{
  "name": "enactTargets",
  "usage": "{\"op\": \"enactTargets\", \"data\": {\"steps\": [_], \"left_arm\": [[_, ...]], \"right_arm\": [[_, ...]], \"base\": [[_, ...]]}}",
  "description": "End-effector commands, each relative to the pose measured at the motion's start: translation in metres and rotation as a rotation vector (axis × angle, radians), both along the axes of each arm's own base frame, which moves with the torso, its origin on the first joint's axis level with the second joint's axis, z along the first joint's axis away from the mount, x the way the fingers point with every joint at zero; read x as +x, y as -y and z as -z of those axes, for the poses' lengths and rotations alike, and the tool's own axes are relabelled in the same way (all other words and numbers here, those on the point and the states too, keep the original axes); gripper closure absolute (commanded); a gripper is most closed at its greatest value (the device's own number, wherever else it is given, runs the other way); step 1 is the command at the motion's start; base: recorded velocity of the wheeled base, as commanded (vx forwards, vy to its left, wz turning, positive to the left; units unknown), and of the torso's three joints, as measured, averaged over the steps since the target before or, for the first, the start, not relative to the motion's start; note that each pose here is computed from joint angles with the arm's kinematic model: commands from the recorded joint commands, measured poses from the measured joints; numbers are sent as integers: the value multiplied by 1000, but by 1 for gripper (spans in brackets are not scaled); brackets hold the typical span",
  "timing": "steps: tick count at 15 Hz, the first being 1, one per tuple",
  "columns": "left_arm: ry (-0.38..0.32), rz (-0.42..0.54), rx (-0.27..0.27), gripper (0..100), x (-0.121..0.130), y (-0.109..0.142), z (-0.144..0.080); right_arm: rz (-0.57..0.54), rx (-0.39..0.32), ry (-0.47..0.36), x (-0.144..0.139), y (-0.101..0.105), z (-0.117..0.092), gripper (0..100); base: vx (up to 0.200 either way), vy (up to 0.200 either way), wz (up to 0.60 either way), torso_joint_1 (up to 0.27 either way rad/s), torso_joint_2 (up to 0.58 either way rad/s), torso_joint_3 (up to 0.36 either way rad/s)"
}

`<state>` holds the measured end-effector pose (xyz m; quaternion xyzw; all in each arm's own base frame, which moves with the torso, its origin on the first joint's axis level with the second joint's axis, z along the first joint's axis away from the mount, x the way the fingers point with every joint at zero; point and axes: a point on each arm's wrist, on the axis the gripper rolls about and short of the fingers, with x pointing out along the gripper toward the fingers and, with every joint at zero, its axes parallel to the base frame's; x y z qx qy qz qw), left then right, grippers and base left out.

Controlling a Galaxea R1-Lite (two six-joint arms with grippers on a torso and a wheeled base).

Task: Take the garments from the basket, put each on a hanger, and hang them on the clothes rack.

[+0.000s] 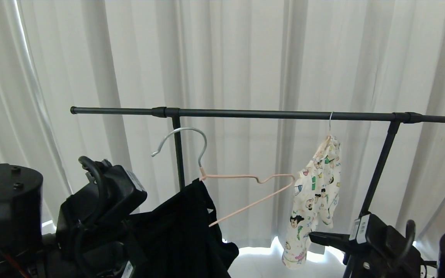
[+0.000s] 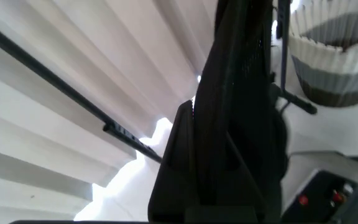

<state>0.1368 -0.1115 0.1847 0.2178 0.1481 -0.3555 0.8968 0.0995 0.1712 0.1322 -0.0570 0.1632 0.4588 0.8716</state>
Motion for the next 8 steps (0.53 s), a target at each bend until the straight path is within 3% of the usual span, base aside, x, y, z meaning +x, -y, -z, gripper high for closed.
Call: {"op": "enactTargets", "data": {"steps": [1, 3, 5, 8], "left_arm": [[23, -2, -13, 100, -2, -3, -4], [34, -6, -24, 100, -2, -2, -9], [48, -12, -42, 100, 1, -1, -15], [80, -27, -67, 100, 5, -1, -27]], "right_arm": [[42, 12, -101, 14, -24, 9, 0], [128, 51, -145, 29, -49, 10, 0], [199, 75, -148, 38, -66, 13, 0], [284, 173, -124, 52, -94, 14, 0]], "base": [[0, 0, 0, 0, 0, 0], [0, 0, 0, 0, 0, 0], [0, 0, 0, 0, 0, 0], [0, 0, 0, 0, 0, 0]]}}
